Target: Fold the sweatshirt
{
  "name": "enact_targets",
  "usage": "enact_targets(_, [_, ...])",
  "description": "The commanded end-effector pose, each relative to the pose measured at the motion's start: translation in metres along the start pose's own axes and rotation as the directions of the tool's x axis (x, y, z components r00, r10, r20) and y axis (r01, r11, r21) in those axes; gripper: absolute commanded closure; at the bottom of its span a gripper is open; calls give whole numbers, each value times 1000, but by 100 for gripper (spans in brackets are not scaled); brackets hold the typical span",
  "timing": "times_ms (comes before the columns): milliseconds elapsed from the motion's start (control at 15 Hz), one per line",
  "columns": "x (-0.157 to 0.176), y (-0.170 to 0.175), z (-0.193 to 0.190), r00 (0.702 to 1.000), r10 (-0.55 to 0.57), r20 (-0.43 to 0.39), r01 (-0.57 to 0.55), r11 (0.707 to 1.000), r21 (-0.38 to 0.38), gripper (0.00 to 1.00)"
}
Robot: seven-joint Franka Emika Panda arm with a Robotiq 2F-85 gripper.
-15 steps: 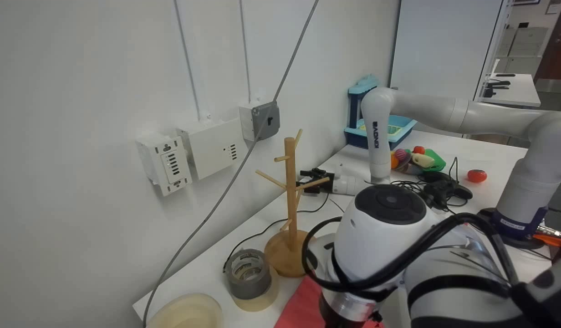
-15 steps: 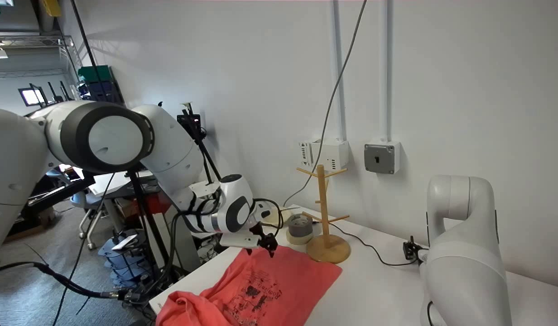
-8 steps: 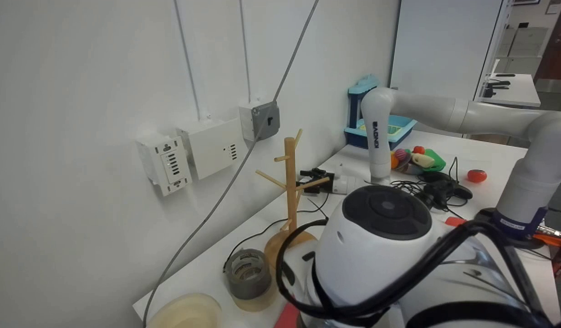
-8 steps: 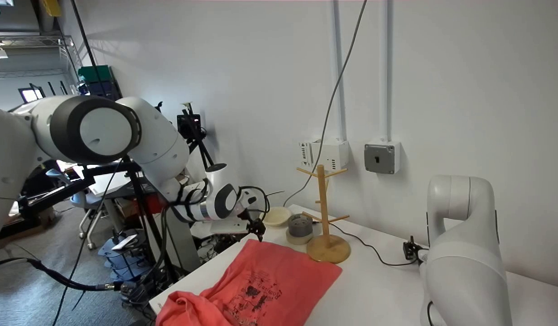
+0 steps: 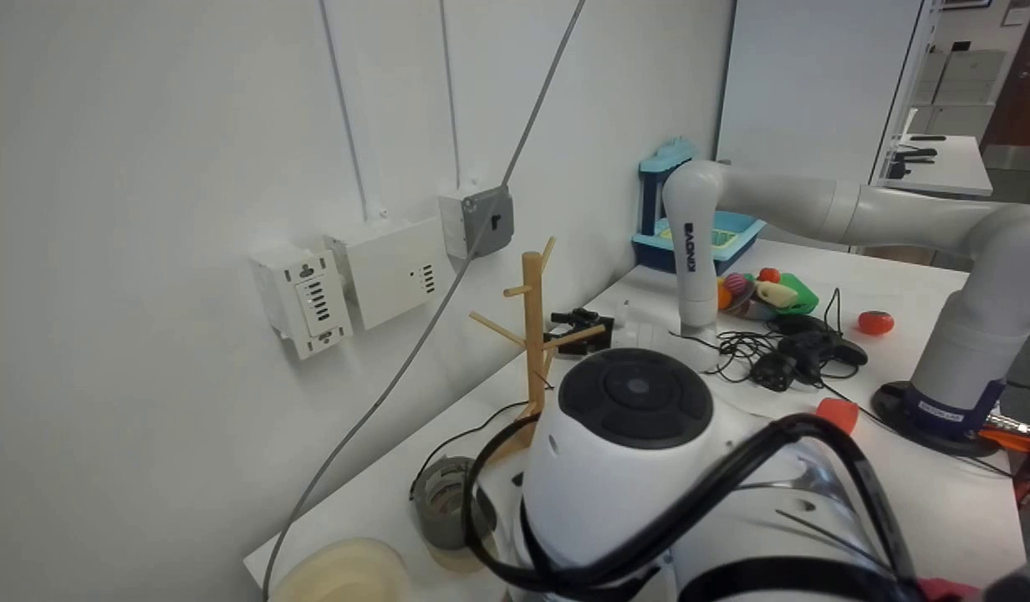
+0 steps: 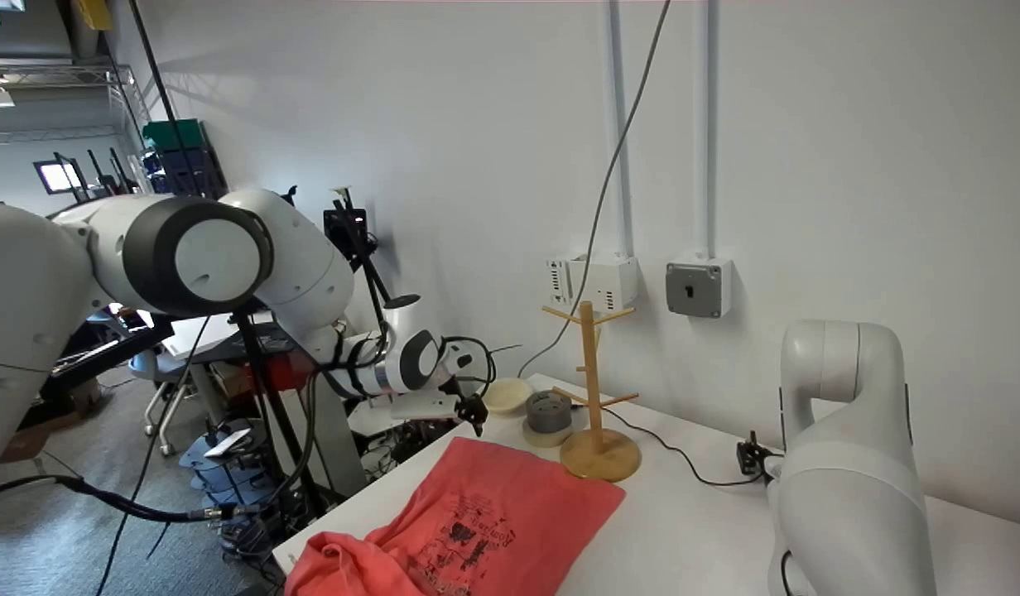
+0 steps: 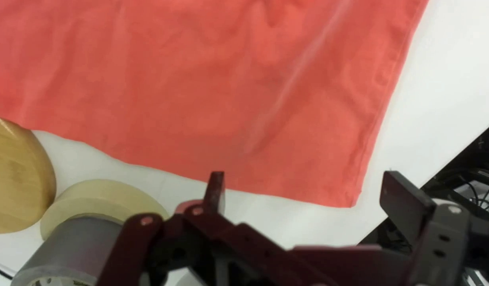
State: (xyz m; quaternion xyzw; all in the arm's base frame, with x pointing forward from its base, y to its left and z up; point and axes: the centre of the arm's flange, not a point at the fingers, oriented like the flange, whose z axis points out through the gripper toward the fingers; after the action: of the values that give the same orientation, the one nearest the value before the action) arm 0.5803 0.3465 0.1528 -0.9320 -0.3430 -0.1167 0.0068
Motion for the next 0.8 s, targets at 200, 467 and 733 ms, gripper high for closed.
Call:
enact_targets(200, [34,-17,39,997,-29,71,24,997,80,0])
enact_targets(467, [41,-29,52,993,-61,100,52,995,90,3])
enact_targets(733, [47,-25,60,992,-66,110,56,995,88,1])
